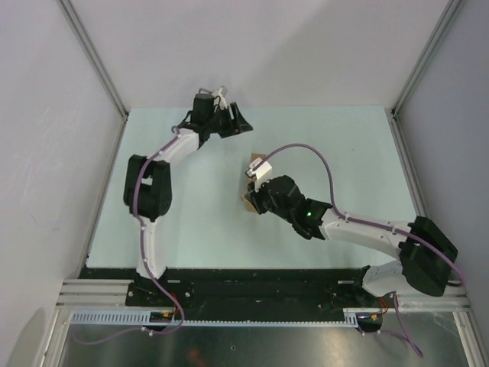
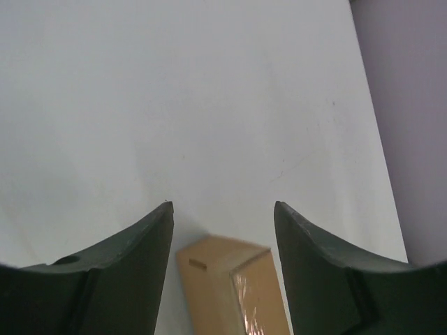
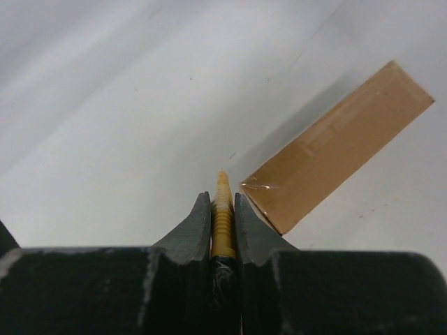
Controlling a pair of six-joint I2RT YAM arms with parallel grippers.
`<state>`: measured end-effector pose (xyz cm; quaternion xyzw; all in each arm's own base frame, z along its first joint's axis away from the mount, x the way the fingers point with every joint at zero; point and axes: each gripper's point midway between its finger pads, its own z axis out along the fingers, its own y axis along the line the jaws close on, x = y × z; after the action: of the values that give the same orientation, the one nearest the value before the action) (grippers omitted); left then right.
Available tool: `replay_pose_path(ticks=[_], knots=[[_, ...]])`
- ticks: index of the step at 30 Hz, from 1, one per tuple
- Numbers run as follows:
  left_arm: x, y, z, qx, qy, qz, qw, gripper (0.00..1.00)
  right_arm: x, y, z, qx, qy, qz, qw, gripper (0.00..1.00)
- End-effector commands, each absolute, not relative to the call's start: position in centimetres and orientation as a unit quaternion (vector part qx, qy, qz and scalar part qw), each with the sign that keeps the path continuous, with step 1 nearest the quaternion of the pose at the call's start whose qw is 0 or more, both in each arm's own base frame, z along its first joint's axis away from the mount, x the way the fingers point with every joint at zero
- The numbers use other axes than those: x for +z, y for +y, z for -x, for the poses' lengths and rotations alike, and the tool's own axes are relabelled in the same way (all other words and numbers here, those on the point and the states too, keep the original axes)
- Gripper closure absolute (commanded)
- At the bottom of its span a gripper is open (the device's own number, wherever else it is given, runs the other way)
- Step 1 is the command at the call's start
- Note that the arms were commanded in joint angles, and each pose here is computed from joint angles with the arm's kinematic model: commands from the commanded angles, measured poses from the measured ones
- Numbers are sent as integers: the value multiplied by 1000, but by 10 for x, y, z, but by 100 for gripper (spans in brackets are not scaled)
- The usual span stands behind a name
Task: Unpack the express box
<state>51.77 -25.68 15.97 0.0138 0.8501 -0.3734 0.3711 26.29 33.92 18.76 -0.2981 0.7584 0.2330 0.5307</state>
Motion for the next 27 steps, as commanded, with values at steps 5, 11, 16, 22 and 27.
replay_pose_path(ticks=[5, 11, 16, 22, 27], knots=[[146, -316, -541, -467, 825, -51, 313, 31, 184, 362, -291, 197, 750, 292, 560, 100], [143, -333, -526, -513, 807, -98, 275, 33, 175, 356, -289, 145, 760, 290, 563, 100], [136, -334, -505, -534, 799, -128, 245, 38, 169, 350, -286, 130, 770, 289, 554, 100], [124, -317, -482, -524, 807, -139, 234, 42, 164, 336, -284, 101, 782, 289, 543, 100], [114, -308, -462, -514, 815, -145, 226, 44, 165, 329, -277, 108, 795, 277, 529, 100]])
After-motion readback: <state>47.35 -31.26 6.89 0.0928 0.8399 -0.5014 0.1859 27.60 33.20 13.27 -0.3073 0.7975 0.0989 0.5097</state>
